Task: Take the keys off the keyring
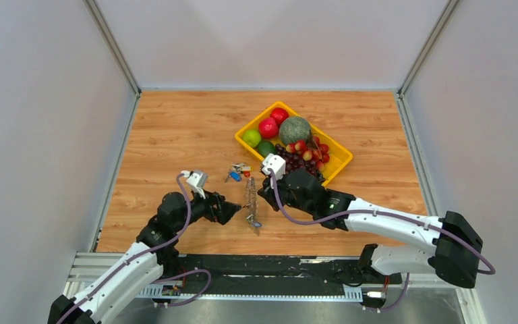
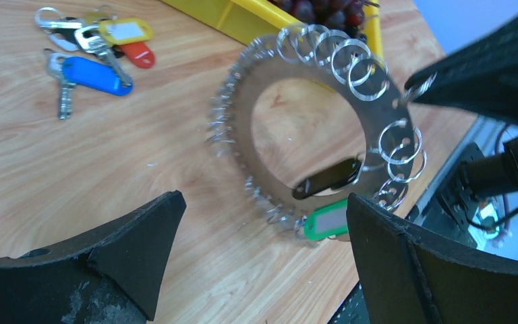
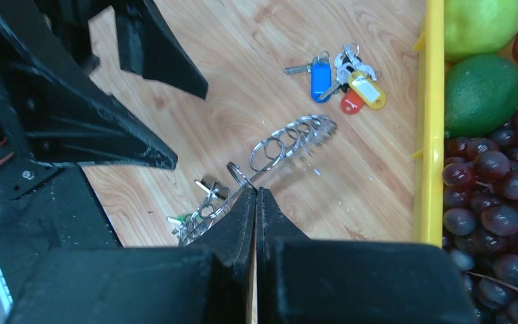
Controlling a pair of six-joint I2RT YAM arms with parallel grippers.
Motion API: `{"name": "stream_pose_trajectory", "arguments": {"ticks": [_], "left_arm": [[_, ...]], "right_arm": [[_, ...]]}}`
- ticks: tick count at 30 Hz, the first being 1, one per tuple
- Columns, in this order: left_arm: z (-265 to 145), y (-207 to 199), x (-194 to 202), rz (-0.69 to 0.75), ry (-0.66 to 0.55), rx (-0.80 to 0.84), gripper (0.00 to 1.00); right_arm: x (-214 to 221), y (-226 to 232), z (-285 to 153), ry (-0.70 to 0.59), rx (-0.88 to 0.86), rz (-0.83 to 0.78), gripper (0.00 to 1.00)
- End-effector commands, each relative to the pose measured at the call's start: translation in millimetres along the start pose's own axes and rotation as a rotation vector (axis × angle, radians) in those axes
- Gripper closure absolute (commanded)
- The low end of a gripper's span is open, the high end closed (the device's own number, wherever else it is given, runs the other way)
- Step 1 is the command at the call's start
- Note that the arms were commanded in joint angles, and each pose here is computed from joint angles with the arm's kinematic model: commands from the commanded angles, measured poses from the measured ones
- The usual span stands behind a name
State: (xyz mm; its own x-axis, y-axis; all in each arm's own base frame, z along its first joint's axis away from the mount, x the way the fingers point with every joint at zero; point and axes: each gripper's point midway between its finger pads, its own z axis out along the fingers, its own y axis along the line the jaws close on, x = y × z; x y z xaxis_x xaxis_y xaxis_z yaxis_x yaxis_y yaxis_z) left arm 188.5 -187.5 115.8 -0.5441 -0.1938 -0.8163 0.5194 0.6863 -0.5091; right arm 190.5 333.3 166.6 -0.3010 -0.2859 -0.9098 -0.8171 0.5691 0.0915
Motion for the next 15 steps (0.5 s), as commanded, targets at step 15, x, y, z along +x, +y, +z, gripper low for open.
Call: {"name": "stream_pose_trajectory", "arguments": {"ticks": [15], "left_arm": [[-25.0, -73.1, -34.9, 0.249, -0.376, 0.475, 0.16]], "right_arm": [[-84.9, 22.8, -60.1, -0.265, -0.118, 0.04, 1.0]]}}
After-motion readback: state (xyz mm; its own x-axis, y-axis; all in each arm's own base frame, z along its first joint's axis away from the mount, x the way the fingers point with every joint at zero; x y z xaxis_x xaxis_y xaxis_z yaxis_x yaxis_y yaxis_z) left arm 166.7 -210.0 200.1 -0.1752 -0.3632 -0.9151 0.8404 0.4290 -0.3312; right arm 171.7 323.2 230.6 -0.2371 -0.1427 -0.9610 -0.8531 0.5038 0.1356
